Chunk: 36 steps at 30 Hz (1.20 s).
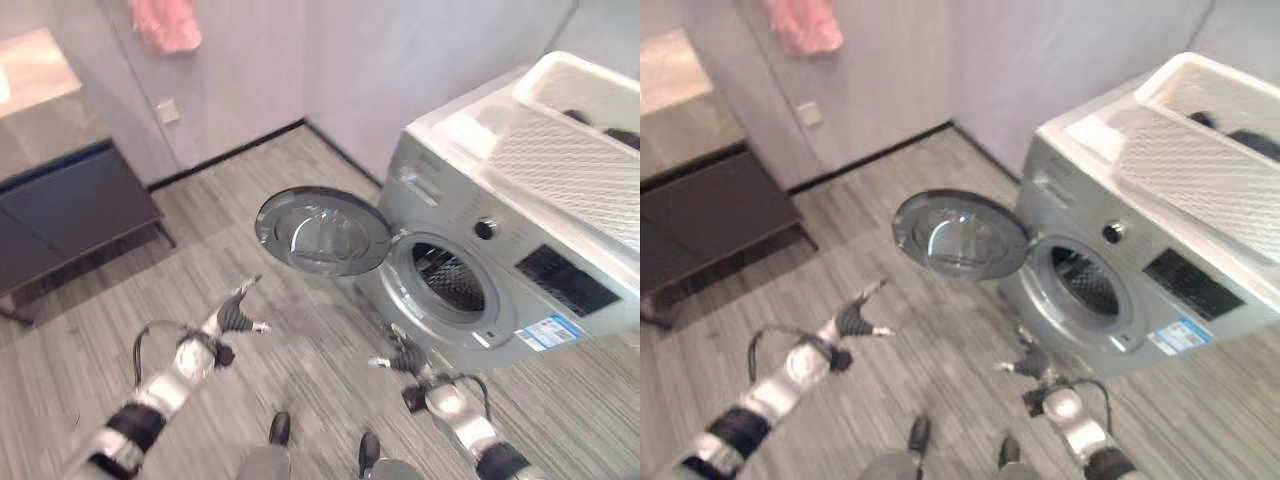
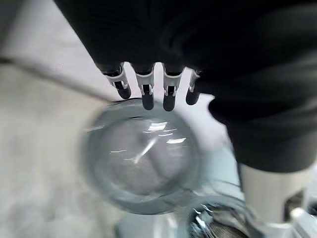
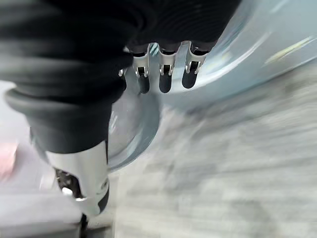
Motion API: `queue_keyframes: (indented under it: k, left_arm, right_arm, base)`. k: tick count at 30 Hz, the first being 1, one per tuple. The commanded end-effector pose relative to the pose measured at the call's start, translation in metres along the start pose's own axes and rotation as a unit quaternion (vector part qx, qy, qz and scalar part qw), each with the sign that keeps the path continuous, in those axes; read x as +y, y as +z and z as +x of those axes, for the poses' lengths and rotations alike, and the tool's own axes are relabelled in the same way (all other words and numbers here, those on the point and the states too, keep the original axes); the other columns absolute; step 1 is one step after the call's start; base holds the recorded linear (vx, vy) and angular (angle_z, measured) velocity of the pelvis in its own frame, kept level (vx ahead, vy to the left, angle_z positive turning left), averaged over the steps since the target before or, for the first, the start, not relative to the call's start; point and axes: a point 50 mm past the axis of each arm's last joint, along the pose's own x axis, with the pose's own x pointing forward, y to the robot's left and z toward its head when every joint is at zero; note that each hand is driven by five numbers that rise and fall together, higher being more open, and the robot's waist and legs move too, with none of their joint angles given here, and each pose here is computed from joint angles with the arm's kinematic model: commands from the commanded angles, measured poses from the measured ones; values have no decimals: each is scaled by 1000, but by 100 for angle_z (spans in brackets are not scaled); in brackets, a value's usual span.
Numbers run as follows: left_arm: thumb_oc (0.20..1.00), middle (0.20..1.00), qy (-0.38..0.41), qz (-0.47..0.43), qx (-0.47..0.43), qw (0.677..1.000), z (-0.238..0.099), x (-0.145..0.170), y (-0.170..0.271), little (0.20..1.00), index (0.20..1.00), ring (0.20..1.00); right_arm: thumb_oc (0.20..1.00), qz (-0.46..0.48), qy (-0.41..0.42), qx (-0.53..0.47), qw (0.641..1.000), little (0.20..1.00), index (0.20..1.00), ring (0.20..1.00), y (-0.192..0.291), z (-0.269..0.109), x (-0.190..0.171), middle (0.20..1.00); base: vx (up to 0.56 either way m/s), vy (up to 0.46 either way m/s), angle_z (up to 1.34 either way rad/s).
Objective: Grab the laundry basket,head to the washer,open it,put in the laundry and shut it.
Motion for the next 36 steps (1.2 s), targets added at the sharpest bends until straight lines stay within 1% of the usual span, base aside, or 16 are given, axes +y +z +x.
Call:
queue_keyframes:
  k: [1,3,6,7,8,10,12,15,17,19,20,21,23,25,30,36]
  left_arm:
    - [1000,1000,-91,3,65,994,-12,-29,-34,1000,1000,1000]
    - [1000,1000,-97,-8,95,991,-12,-8,-45,1000,1000,1000]
    - [1000,1000,-103,-11,97,990,-12,-3,-45,1000,1000,1000]
    - [1000,1000,-138,-35,110,984,-15,2,-50,1000,1000,1000]
    - [1000,1000,-151,-51,122,980,-19,7,-54,1000,1000,1000]
    - [1000,1000,-232,-139,163,949,-44,-2,-71,1000,1000,1000]
    - [1000,1000,-264,-166,158,937,-51,3,-67,1000,1000,1000]
    - [1000,1000,-257,-152,171,939,-64,11,-75,1000,1000,1000]
    - [1000,1000,-227,-116,195,947,-69,20,-86,1000,1000,1000]
    - [1000,1000,-128,-17,287,949,-88,40,-124,1000,1000,1000]
    - [1000,1000,-127,-17,287,949,-88,40,-125,1000,1000,1000]
    - [1000,1000,-47,10,334,941,-94,52,-140,1000,1000,1000]
    - [1000,1000,86,8,355,931,-82,75,-141,1000,1000,1000]
    - [1000,1000,146,-18,366,919,-73,86,-138,1000,1000,1000]
    - [1000,1000,252,-25,318,914,-48,134,-106,1000,1000,1000]
    - [1000,1000,258,-27,289,921,-44,122,-101,1000,1000,1000]
  right_arm:
    - [1000,-28,-40,-79,996,1000,1000,1000,39,5,-45,1000]
    - [1000,-36,-79,-65,994,1000,1000,1000,32,-2,-68,1000]
    - [1000,-32,-92,-59,994,1000,1000,1000,28,-5,-73,1000]
    - [1000,-34,-109,-43,993,1000,1000,1000,22,-6,-80,1000]
    - [1000,-37,-109,-38,993,1000,1000,1000,22,-6,-81,1000]
    - [1000,-50,-89,-21,995,1000,1000,1000,20,-2,-76,1000]
    - [1000,-58,-80,-21,995,1000,1000,1000,21,0,-73,1000]
    - [1000,-47,-60,-33,997,1000,1000,1000,25,1,-65,1000]
    - [1000,-43,-44,-54,997,1000,1000,1000,34,1,-58,1000]
    - [1000,-36,-32,-85,995,1000,1000,1000,48,2,-53,1000]
    - [1000,-37,-32,-85,995,1000,1000,1000,48,2,-53,1000]
    - [1000,-33,-30,-97,994,1000,1000,1000,52,2,-51,1000]
    - [1000,-36,-38,-126,991,1000,1000,1000,65,1,-52,1000]
    - [1000,-37,-59,-154,986,1000,1000,1000,78,2,-57,1000]
    - [1000,-15,-116,-182,976,1000,1000,1000,91,2,-71,1000]
    - [1000,40,-149,-163,975,1000,1000,1000,78,-2,-78,1000]
  base:
    - [94,-69,-86]
    - [47,96,-105]
    - [73,70,-70]
    - [215,127,-9]
    - [382,285,-4]
    - [319,333,-43]
    - [183,251,-114]
    - [228,262,-114]
    - [137,207,-110]
    - [61,176,-80]
    - [-1,70,-83]
    - [-24,34,-58]
    - [-68,46,-32]
    - [-125,53,-4]
    - [-84,19,14]
    - [8,4,13]
